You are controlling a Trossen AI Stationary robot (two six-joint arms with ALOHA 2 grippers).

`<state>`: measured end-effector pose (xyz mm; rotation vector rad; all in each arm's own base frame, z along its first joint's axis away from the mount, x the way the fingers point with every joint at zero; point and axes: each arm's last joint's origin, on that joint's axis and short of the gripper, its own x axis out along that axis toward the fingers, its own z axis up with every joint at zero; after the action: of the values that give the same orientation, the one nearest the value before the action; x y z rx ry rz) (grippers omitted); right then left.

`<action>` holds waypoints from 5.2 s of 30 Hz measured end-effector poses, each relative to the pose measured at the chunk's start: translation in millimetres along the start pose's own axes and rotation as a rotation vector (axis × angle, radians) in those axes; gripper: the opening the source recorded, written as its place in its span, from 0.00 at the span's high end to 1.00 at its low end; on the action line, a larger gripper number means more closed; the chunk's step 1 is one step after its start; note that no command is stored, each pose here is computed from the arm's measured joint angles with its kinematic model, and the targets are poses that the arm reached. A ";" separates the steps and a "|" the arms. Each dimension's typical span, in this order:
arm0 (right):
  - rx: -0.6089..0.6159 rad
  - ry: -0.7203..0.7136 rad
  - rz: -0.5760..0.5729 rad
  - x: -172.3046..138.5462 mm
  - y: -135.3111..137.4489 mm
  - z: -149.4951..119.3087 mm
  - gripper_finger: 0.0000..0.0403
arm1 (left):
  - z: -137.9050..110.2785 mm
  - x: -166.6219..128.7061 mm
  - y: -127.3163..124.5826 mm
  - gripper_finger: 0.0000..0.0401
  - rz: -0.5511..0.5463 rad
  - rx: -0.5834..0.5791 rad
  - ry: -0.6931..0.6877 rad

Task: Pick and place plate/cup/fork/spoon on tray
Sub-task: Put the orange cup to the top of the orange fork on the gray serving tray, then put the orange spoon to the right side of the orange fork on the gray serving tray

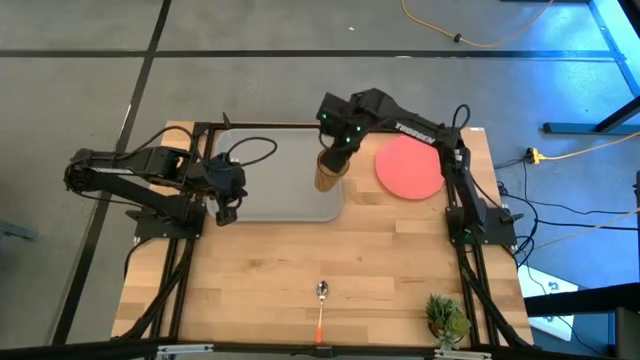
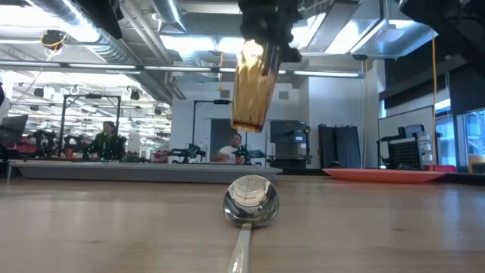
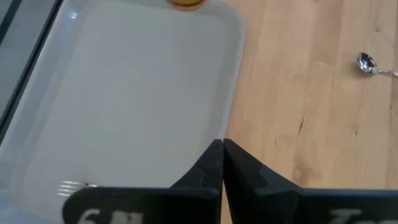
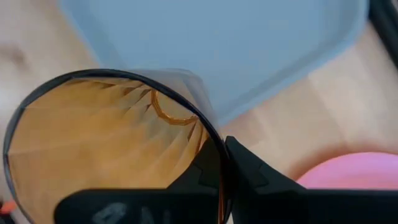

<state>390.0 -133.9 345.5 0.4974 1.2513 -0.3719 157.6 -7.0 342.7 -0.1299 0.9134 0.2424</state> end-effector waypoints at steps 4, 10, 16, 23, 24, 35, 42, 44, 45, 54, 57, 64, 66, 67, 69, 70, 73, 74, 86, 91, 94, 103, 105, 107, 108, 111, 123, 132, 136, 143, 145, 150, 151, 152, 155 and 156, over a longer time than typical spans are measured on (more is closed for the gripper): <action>0.030 -0.004 -0.018 15.4 -25.2 14.5 0.98 | 0.0 0.0 0.1 1.00 0.000 0.026 0.000; 0.037 0.014 -0.054 29.9 -60.2 25.8 0.98 | 0.4 0.0 0.6 1.00 0.021 0.051 -0.008; 0.002 -0.001 -0.074 36.5 -86.7 33.6 0.98 | 3.1 1.1 5.3 1.00 0.106 0.002 -0.037; -0.063 -0.005 -0.082 63.9 -109.6 46.6 0.98 | 8.2 9.8 13.3 1.00 0.149 -0.091 -0.016; -0.075 -0.005 -0.082 67.9 -111.4 48.1 0.98 | 8.4 9.6 14.6 1.00 0.151 -0.099 -0.018; -0.219 0.004 -0.085 75.3 -115.1 50.4 0.92 | 13.1 12.6 26.9 1.00 0.172 -0.169 -0.029; -0.232 -0.010 -0.146 75.4 -116.3 52.5 0.87 | 13.2 12.8 28.2 1.00 0.174 -0.171 -0.027; -0.228 -0.012 -0.150 75.3 -116.4 52.7 0.86 | 13.3 12.7 28.2 1.00 0.174 -0.170 -0.027; -0.227 -0.012 -0.150 75.3 -116.1 52.7 0.86 | 13.2 12.8 28.2 1.00 0.174 -0.170 -0.027; -0.236 -0.040 -0.149 65.9 -110.1 51.9 0.86 | 12.6 12.7 28.3 1.00 0.176 -0.166 -0.020; -0.247 -0.055 -0.149 60.4 -106.5 51.3 0.86 | 11.5 12.7 28.5 1.00 0.178 -0.164 -0.008; -0.257 -0.130 -0.155 44.8 -101.9 52.8 0.86 | 11.4 12.7 28.5 1.00 0.179 -0.164 -0.008; -0.256 -0.132 -0.155 43.7 -102.1 52.5 0.86 | 11.4 12.7 28.5 1.00 0.179 -0.164 -0.008; -0.255 -0.129 -0.155 43.6 -102.1 52.2 0.86 | 11.4 12.7 28.5 1.00 0.179 -0.164 -0.008; -0.255 -0.119 -0.154 43.7 -102.2 51.2 0.86 | 11.4 12.7 28.5 1.00 0.179 -0.164 -0.008; -0.256 -0.118 -0.154 43.7 -102.2 51.1 0.86 | 11.4 12.7 28.5 1.00 0.179 -0.164 -0.008; -0.257 -0.120 -0.154 43.8 -101.8 51.3 0.86 | 11.4 12.7 28.5 1.00 0.179 -0.164 -0.008; -0.258 -0.120 -0.154 43.5 -101.8 51.3 0.86 | 11.4 12.7 28.5 1.00 0.179 -0.164 -0.008; -0.269 -0.221 -0.160 0.5 -93.0 41.7 0.86 | 11.3 12.4 28.5 1.00 0.179 -0.164 -0.007; -0.298 -0.313 -0.146 -43.5 -77.0 24.7 0.86 | 11.3 12.4 28.5 1.00 0.179 -0.168 -0.007; -0.334 -0.375 -0.129 -73.2 -60.7 8.8 0.86 | 11.3 12.4 28.5 1.00 0.179 -0.179 -0.008; -0.387 -0.530 -0.048 -148.8 -11.4 -52.5 0.86 | 8.0 17.0 24.5 1.00 0.047 -0.217 0.038; -0.407 -0.555 -0.026 -158.7 -1.9 -63.4 0.86 | 7.9 17.2 24.1 1.00 0.035 -0.217 0.041; -0.422 -0.571 -0.002 -166.1 7.1 -73.1 0.86 | 7.9 17.2 23.5 1.00 0.022 -0.217 0.044; -0.435 -0.568 0.009 -168.9 11.2 -78.8 0.86 | 7.8 17.2 23.5 1.00 0.022 -0.219 0.044; -0.485 -0.495 0.077 -171.5 22.6 -96.9 0.86 | 7.7 17.3 23.1 1.00 0.017 -0.220 0.046; -0.549 -0.210 0.389 -146.5 92.5 -138.3 0.86 | 6.2 16.4 12.8 1.00 -0.053 -0.144 0.059; -0.603 -0.055 0.396 -92.2 131.2 -155.1 0.86 | 5.6 14.8 -0.3 1.00 -0.107 -0.085 0.044; -0.591 0.002 0.461 -51.0 140.4 -153.7 0.86 | 8.4 13.3 -9.1 1.00 -0.149 -0.055 0.000; -0.574 0.014 0.583 14.2 147.7 -154.6 0.86 | 7.7 9.8 -24.2 1.00 -0.214 -0.073 -0.024; -0.517 0.036 0.578 28.7 146.1 -157.3 0.86 | 6.5 8.9 -27.5 1.00 -0.222 -0.079 -0.021; -0.433 0.002 0.610 57.3 146.0 -159.4 0.86 | 4.4 7.3 -32.8 1.00 -0.214 -0.058 -0.029; -0.434 -0.013 0.620 62.1 146.0 -159.7 0.86 | 4.1 7.0 -33.4 1.00 -0.211 -0.055 -0.032; -0.445 -0.039 0.634 66.0 146.6 -159.3 0.86 | 4.0 6.9 -33.9 1.00 -0.210 -0.053 -0.033; -0.492 -0.108 0.666 72.7 148.2 -158.3 0.86 | 3.9 6.1 -36.6 1.00 -0.220 -0.044 -0.041; -0.508 -0.117 0.666 73.5 148.4 -158.6 0.86 | 4.9 7.0 -38.9 1.00 -0.227 -0.039 -0.047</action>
<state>361.0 77.3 260.9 0.4152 0.9502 0.4653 175.7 -42.5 340.5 -0.2616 0.8390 0.0521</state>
